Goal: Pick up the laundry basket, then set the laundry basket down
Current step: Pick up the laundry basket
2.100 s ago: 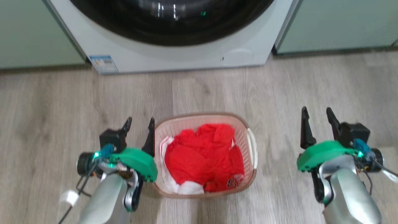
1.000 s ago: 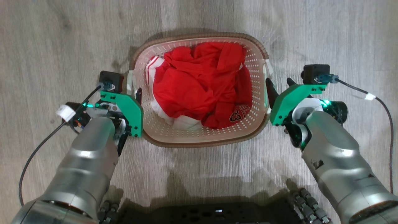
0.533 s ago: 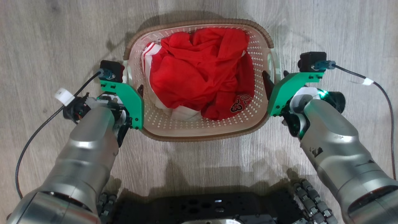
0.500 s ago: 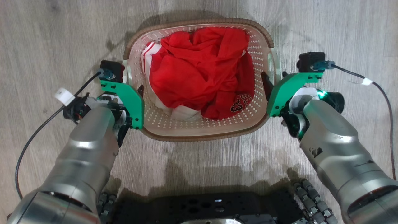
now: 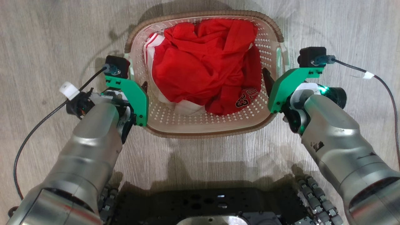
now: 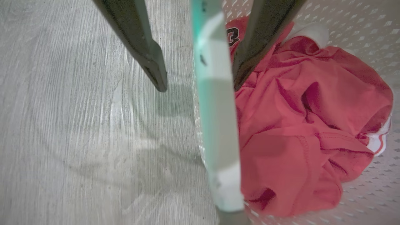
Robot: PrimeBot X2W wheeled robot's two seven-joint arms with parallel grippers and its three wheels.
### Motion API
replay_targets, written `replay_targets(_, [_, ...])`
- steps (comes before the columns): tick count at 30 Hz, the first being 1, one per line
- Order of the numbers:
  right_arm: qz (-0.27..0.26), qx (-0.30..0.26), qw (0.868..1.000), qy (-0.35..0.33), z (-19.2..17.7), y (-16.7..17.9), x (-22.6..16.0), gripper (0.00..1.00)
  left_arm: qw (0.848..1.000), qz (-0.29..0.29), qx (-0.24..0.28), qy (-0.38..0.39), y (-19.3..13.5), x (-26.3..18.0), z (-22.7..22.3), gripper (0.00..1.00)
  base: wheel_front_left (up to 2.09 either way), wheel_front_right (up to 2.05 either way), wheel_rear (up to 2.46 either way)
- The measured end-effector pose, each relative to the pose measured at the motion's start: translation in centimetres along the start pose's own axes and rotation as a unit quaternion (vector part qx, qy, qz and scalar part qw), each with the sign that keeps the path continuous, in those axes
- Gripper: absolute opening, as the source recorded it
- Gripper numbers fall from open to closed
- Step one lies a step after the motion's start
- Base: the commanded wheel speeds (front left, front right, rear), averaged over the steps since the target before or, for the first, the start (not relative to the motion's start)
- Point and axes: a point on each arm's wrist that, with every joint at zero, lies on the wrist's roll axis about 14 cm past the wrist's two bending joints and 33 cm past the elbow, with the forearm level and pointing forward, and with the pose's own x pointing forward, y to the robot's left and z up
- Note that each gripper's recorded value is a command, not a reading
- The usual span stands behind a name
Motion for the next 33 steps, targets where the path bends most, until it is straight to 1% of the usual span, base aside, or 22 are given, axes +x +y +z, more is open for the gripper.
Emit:
replay_targets(3, [-0.002, 0.0, 1.0, 0.007, -0.5, -0.2, 0.1, 1.0, 1.0, 0.001, -0.003, 0.0, 0.0, 0.1, -0.1, 1.0, 0.0, 0.0, 0.0])
replay_targets(6, [-0.002, 0.001, 1.0, 0.004, -0.2, -0.2, 0.4, 1.0, 1.0, -0.002, -0.009, 0.001, -0.2, 0.2, -0.1, 1.0, 0.0, 0.0, 0.0])
replay_targets(7, [-0.002, 0.003, 1.0, 0.002, -0.1, -0.1, 0.5, 1.0, 1.0, -0.004, -0.011, 0.004, -0.2, 0.2, -0.2, 0.68, 0.0, 0.0, 0.0])
replay_targets(8, [-0.001, 0.004, 1.0, 0.002, -0.1, -0.1, 0.6, 0.42, 1.0, -0.006, -0.011, 0.004, -0.3, 0.3, -0.3, 0.11, 0.0, 0.0, 0.0])
replay_targets(9, [0.001, 0.004, 1.0, 0.004, -0.1, 0.0, 0.7, 0.0, 1.0, -0.008, -0.007, 0.008, -0.4, 0.3, -0.4, 0.0, 0.0, 0.0, 0.0])
replay_targets(12, [0.001, 0.012, 1.0, 0.008, -0.3, 0.1, 0.8, 0.0, 1.0, -0.009, -0.013, 0.011, -0.5, 0.2, -0.4, 0.0, 0.0, 0.0, 0.0])
replay_targets(20, [-0.002, 0.007, 1.0, 0.008, -0.4, -0.1, 0.5, 0.0, 1.0, -0.015, -0.013, 0.009, -0.9, 0.0, -0.3, 0.0, 0.0, 0.0, 0.0])
replay_targets(23, [-0.005, 0.0, 1.0, 0.012, -0.4, -0.1, -0.1, 0.0, 1.0, -0.023, 0.009, 0.007, -1.4, -0.5, 0.0, 0.0, 0.0, 0.0, 0.0])
replay_targets(28, [0.0, -0.013, 1.0, 0.004, 0.8, 0.6, -1.1, 0.0, 0.999, -0.027, 0.04, 0.003, -1.8, -1.7, 0.8, 0.0, 0.0, 0.0, 0.0])
replay_targets(33, [0.001, -0.02, 0.999, 0.029, 0.0, 1.4, -2.9, 0.0, 0.997, -0.03, 0.072, 0.013, -2.3, -3.5, 0.8, 0.0, 0.0, 0.0, 0.0])
